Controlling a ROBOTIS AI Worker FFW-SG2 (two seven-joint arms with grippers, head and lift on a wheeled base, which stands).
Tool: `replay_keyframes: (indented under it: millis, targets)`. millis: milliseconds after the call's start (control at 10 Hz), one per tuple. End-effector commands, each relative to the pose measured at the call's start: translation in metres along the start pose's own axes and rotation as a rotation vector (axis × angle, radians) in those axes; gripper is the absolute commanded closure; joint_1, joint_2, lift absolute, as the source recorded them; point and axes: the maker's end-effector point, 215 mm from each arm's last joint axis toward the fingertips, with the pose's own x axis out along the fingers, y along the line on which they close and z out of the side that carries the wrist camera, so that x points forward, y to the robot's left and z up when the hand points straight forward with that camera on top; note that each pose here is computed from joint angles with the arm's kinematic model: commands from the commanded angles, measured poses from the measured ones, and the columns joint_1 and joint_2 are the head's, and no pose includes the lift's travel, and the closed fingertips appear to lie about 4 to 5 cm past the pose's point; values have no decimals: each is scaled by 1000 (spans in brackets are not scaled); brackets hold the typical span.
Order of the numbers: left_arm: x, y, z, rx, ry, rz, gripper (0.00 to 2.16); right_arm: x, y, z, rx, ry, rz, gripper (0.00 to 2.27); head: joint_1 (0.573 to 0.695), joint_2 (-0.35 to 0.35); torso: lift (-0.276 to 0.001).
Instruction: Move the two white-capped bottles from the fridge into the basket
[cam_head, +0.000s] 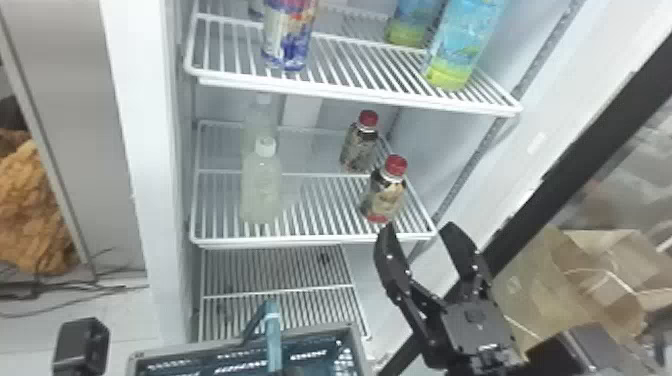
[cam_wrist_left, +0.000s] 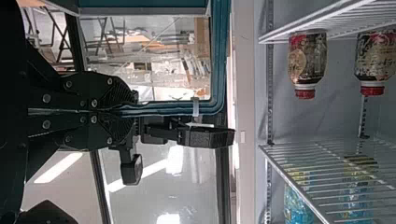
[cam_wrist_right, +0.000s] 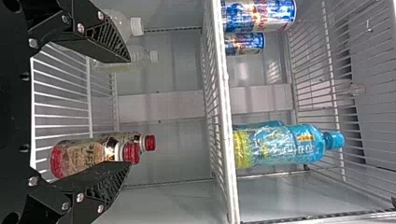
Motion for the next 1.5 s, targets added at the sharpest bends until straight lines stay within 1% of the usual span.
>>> replay_keyframes:
  millis: [0, 400, 800, 1100, 1400]
  targets:
    - [0, -1, 0, -1, 0, -2, 1118, 0, 0, 0, -3, -2, 1, 285, 695, -350, -260]
    - [1, 3, 2, 5, -7, 8, 1118, 0, 0, 1, -4, -2, -1, 288, 695, -350, -260]
    - [2, -1, 3, 2, -14, -10, 1118, 3, -1, 0, -1, -7, 0, 288, 695, -350, -260]
    - [2, -3, 3, 0, -14, -15, 1118, 11, 12, -7, 11, -12, 32, 288, 695, -350, -260]
    - [1, -3, 2, -2, -9, -14, 1118, 21, 28, -17, 43, -9, 70, 288, 695, -350, -260]
